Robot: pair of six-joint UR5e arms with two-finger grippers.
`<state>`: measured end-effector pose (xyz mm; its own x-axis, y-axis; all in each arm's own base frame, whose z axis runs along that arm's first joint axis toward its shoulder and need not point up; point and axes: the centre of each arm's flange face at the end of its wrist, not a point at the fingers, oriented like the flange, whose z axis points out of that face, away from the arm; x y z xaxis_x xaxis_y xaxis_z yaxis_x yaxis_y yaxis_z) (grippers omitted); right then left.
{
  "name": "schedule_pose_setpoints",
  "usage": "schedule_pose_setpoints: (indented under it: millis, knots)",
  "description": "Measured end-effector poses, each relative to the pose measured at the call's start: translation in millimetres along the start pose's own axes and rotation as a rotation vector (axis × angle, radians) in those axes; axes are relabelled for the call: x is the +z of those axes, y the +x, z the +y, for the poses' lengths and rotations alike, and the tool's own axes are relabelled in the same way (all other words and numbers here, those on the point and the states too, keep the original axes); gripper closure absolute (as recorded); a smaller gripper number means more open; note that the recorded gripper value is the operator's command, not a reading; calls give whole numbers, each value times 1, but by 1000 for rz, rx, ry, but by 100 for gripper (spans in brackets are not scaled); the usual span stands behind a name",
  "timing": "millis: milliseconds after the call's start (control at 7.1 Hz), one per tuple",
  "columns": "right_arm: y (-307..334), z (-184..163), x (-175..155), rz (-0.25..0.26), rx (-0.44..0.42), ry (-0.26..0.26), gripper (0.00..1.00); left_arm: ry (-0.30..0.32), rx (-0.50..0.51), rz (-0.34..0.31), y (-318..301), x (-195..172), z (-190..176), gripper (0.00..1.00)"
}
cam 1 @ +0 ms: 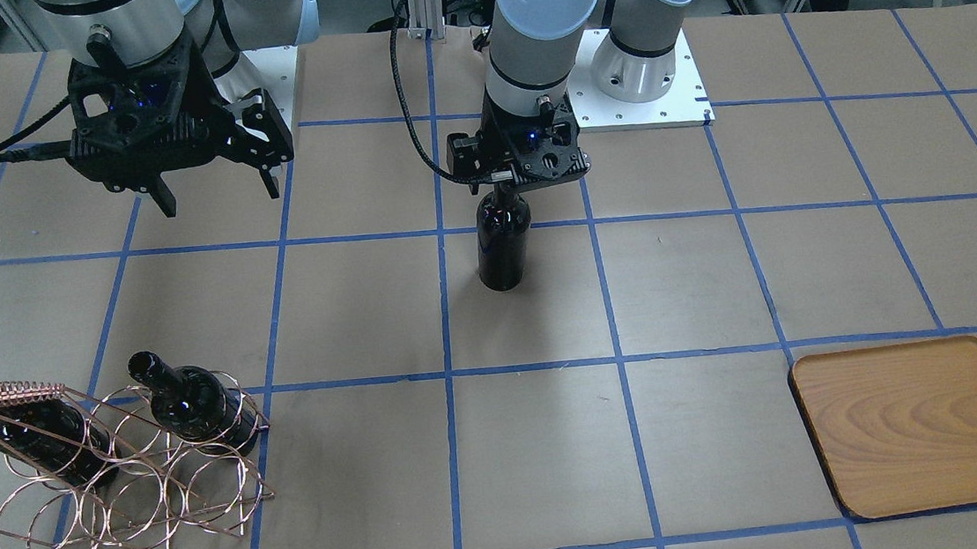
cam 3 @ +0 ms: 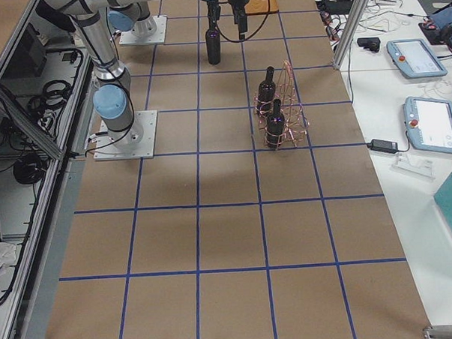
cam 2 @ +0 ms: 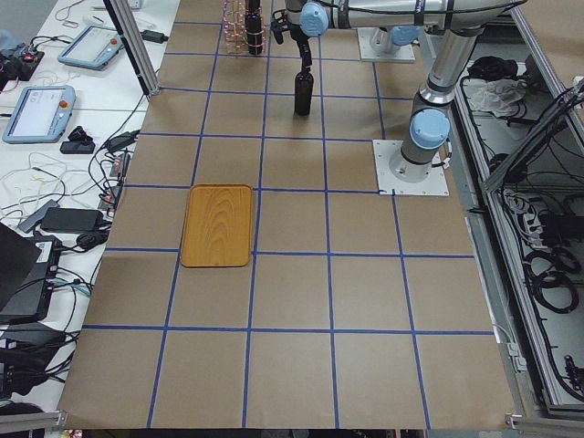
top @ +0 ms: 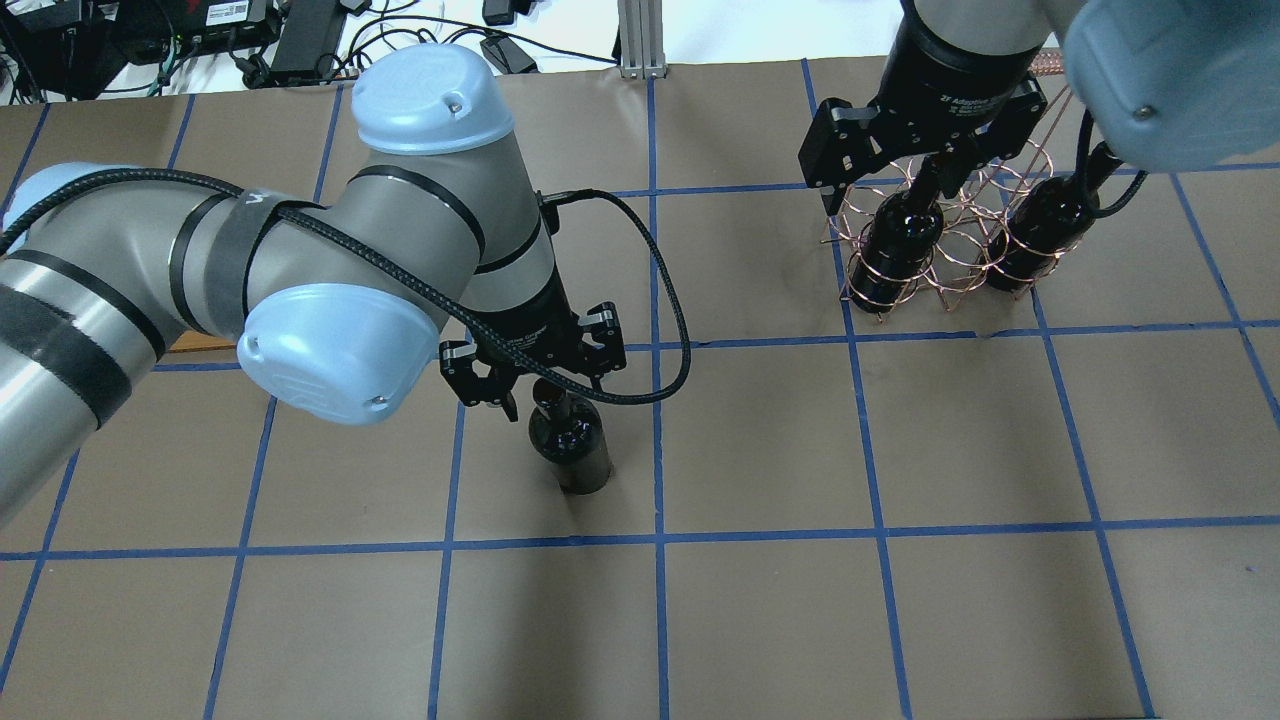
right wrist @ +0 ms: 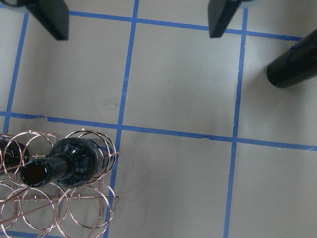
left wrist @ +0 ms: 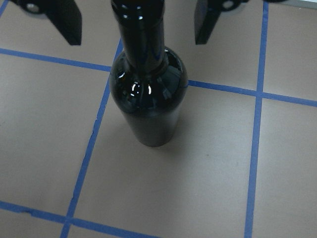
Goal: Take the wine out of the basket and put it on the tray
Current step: 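Move the left gripper over the standing bottle and grasp its neck, then carry the bottle with the left gripper over the wooden tray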
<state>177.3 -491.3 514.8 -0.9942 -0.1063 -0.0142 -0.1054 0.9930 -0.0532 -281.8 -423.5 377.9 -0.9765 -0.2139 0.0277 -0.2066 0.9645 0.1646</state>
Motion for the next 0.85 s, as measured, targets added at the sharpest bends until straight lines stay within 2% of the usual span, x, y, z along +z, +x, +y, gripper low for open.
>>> schedule_pose_setpoints:
  millis: [141, 282, 563, 704, 845]
  knots:
    - [5, 1, 0, -4, 28, -9, 0, -5, 1, 10, 1, 0, 0, 46]
    - [8, 1, 0, -2, 41, -11, 0, -9, 1, 16, 2, 0, 1, 64]
    - [10, 1, 0, 3, 53, -10, 0, -11, 5, 21, 2, 0, 2, 92]
    - [10, 1, 0, 5, 56, -9, 0, -12, 6, 21, 2, 0, 2, 100]
    - [11, 1, 0, 5, 57, -10, 0, -10, 7, 20, 1, -1, 2, 100]
